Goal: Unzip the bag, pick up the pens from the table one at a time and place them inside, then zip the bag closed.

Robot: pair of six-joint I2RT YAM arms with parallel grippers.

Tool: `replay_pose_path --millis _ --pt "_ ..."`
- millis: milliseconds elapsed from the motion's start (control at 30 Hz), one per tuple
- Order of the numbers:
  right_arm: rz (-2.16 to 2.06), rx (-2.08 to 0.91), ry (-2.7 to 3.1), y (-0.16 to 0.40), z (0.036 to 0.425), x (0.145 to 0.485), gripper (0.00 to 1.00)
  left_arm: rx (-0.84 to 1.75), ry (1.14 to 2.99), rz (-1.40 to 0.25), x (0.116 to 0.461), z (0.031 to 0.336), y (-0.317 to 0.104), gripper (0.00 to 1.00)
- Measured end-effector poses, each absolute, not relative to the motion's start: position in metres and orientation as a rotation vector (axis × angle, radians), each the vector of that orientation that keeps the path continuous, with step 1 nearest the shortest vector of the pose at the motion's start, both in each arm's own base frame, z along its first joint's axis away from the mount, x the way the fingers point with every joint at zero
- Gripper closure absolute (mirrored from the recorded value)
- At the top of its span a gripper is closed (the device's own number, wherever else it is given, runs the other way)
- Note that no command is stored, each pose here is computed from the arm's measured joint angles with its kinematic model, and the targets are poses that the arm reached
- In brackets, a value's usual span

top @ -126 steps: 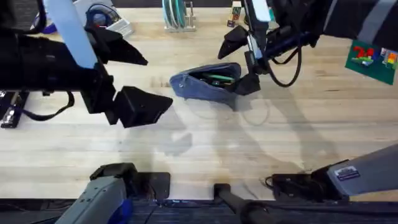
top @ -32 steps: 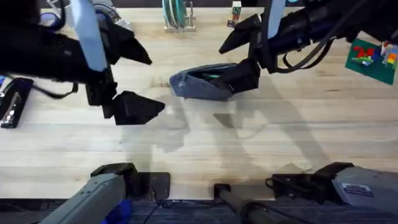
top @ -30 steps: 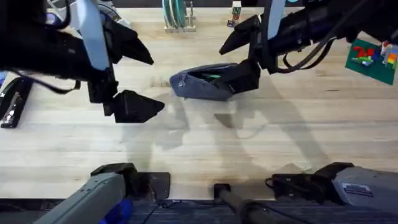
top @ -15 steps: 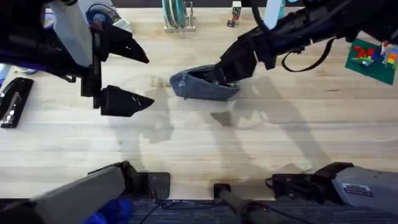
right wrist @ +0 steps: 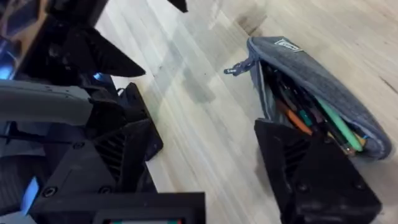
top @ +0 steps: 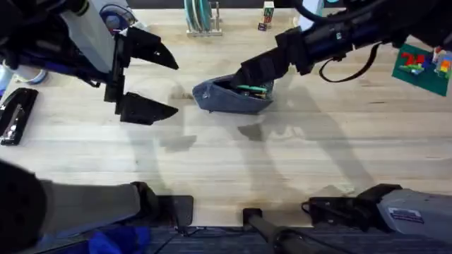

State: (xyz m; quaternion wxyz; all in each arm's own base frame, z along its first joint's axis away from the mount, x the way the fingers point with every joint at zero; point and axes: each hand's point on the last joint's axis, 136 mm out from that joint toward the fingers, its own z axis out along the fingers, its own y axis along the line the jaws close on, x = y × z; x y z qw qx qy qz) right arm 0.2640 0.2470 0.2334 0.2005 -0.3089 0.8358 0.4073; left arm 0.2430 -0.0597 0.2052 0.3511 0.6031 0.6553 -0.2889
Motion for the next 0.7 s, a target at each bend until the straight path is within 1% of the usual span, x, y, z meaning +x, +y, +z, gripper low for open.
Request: replay_pose_path --millis 200,367,500,700 --pt "1.160 -0.888 2.347 0.257 0.233 0.254 0.004 1.563 1.660 -0.825 0.254 0.186 -0.057 0.006" --pt "1.102 -0.959 2.359 0.271 0.226 0.242 0.004 1.505 1.688 -0.874 0.262 0.172 -0.048 0.006" --pt "1.018 -0.975 2.374 0.281 0.221 0.238 0.004 1.454 1.719 -0.855 0.268 0.165 -0.033 0.006" --pt "0.977 -0.894 2.380 0.292 0.224 0.244 0.004 1.411 1.734 -0.809 0.273 0.164 -0.019 0.006"
